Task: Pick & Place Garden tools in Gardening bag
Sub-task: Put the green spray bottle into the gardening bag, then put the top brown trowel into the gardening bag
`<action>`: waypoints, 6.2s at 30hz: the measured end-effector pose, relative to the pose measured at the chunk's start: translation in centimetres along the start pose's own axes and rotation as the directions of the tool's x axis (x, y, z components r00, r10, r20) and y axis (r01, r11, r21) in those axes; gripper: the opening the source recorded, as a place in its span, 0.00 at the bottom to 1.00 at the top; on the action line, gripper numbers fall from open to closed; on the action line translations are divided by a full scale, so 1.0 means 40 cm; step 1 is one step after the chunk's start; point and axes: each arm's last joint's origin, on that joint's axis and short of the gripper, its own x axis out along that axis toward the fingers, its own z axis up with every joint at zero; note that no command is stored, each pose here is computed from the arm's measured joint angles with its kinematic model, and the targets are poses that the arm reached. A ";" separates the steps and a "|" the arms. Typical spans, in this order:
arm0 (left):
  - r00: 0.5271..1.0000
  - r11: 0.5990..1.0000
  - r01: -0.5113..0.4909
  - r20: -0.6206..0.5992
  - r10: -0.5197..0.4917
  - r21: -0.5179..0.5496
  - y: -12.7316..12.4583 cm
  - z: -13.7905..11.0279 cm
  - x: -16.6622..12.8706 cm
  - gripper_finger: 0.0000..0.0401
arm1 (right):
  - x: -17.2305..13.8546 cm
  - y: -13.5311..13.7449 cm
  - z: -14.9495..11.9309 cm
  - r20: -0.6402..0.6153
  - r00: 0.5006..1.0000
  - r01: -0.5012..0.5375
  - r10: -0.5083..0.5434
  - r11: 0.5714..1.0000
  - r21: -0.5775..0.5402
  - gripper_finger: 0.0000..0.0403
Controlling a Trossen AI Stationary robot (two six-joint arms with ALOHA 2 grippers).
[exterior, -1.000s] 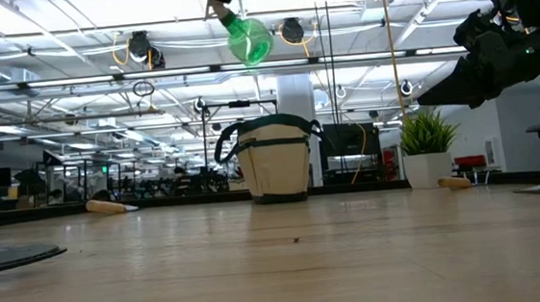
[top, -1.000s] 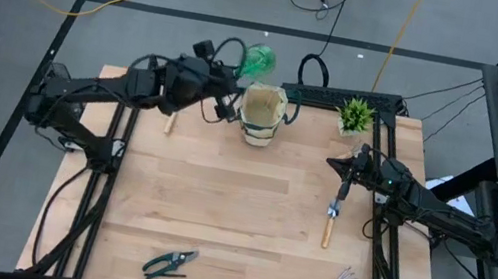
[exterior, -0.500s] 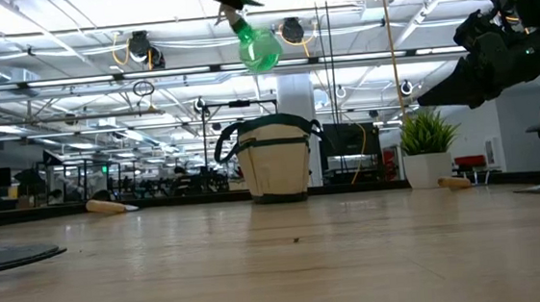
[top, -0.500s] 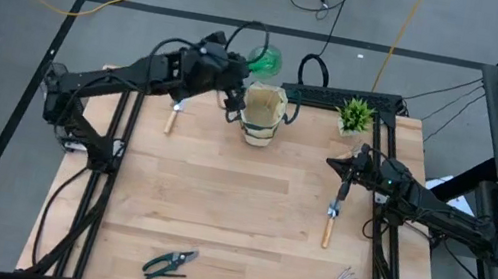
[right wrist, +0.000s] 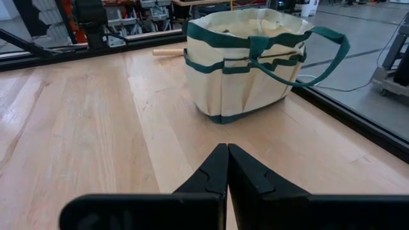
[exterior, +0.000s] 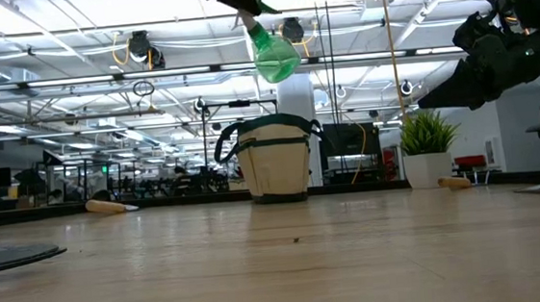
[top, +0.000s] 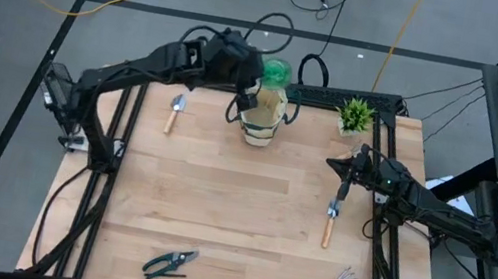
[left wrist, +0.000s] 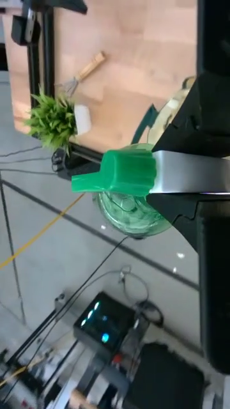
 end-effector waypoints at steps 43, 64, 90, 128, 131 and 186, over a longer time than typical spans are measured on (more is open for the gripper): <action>0.880 0.946 0.277 -0.352 -0.320 -0.166 -0.066 -0.106 0.199 0.13 | 0.003 0.000 -0.003 -0.015 1.000 0.001 -0.001 1.000 -0.003 0.00; 0.822 0.930 0.327 -0.436 -0.366 -0.166 -0.095 -0.142 0.256 0.13 | 0.003 0.000 -0.008 -0.037 0.999 0.002 -0.002 1.000 -0.003 0.00; 0.785 0.917 0.357 -0.476 -0.397 -0.177 -0.093 -0.178 0.316 0.13 | 0.007 -0.001 -0.012 -0.059 0.998 0.003 -0.003 1.000 -0.002 0.00; 0.744 0.900 0.401 -0.514 -0.428 -0.169 -0.163 -0.195 0.356 0.27 | 0.007 -0.001 -0.012 -0.059 0.998 0.003 -0.003 1.000 0.001 0.00; 0.748 0.907 0.381 -0.518 -0.416 -0.179 -0.163 -0.195 0.356 0.28 | 0.007 -0.001 -0.012 -0.059 0.998 0.003 -0.003 1.000 0.001 0.00; 0.814 0.958 0.259 -0.506 -0.286 -0.125 -0.131 -0.164 0.300 0.62 | 0.007 -0.001 -0.012 -0.058 0.998 0.004 -0.003 1.000 0.005 0.00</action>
